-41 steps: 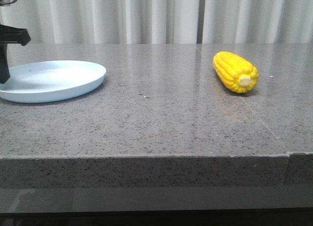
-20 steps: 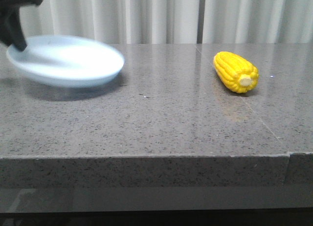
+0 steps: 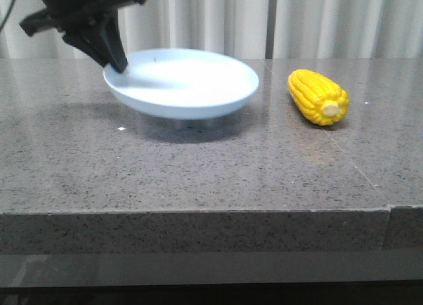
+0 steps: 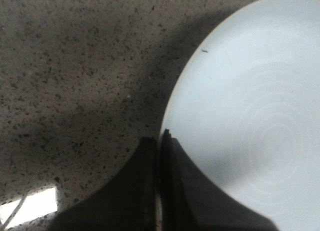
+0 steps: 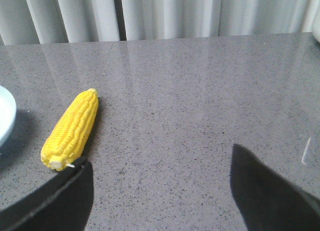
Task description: Place corn on plate with both arms
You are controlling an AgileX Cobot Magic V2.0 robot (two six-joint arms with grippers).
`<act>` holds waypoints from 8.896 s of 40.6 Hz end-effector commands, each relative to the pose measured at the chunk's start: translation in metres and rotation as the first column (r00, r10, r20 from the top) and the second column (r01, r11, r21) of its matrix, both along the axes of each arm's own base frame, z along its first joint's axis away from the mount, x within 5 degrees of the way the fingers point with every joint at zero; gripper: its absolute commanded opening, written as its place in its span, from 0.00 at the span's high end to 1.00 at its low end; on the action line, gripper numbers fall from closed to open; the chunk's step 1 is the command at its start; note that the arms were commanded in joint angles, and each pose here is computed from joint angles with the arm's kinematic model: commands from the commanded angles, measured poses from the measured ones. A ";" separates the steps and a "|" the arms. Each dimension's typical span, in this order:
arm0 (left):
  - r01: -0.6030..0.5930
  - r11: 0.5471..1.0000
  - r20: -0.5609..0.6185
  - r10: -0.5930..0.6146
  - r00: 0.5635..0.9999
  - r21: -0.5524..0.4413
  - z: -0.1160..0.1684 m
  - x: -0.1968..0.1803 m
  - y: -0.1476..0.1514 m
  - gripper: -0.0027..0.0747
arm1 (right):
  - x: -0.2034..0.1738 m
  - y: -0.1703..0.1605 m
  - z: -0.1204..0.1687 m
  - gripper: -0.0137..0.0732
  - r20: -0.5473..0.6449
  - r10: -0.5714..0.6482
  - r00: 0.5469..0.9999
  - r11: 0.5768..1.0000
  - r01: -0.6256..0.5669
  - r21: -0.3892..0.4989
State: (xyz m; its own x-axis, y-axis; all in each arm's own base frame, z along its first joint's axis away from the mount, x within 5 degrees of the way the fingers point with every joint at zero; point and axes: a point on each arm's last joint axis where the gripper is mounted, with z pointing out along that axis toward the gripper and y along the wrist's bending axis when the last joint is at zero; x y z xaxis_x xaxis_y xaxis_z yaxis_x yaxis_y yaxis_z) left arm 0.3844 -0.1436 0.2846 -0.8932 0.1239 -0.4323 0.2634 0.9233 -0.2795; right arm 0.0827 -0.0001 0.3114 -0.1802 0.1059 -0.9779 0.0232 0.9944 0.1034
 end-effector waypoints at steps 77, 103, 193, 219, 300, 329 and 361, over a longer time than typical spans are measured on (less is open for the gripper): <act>-0.289 0.956 0.792 0.212 0.573 -0.047 0.043 -0.281 0.133 0.99 | 0.002 -0.001 0.018 0.16 0.105 -0.011 0.994 1.000 0.012 -0.008; -0.263 0.955 0.899 0.229 0.374 -0.133 0.022 -0.335 0.140 0.99 | 0.007 -0.001 0.026 0.16 0.097 -0.010 0.995 1.000 0.010 -0.004; -0.263 0.955 0.899 0.229 0.374 -0.133 0.022 -0.335 0.140 0.99 | 0.259 0.159 0.042 0.75 -0.470 0.478 0.742 0.872 -0.338 0.353; -0.263 0.955 0.899 0.229 0.374 -0.133 0.022 -0.335 0.140 0.99 | 0.272 0.230 -0.008 0.74 -0.532 0.530 0.660 0.831 -0.281 0.480; -0.263 0.955 0.899 0.229 0.374 -0.133 0.022 -0.335 0.140 0.99 | 0.166 0.020 0.076 0.98 -0.568 0.093 0.817 0.995 -0.056 0.082; -0.263 0.955 0.899 0.229 0.374 -0.133 0.022 -0.335 0.140 0.99 | -0.015 0.003 -0.013 0.98 -0.030 0.051 0.998 0.998 -0.052 -0.025; -0.263 0.955 0.899 0.229 0.374 -0.133 0.022 -0.335 0.140 0.99 | -0.031 0.002 -0.015 0.98 0.044 0.051 0.998 0.998 -0.050 -0.024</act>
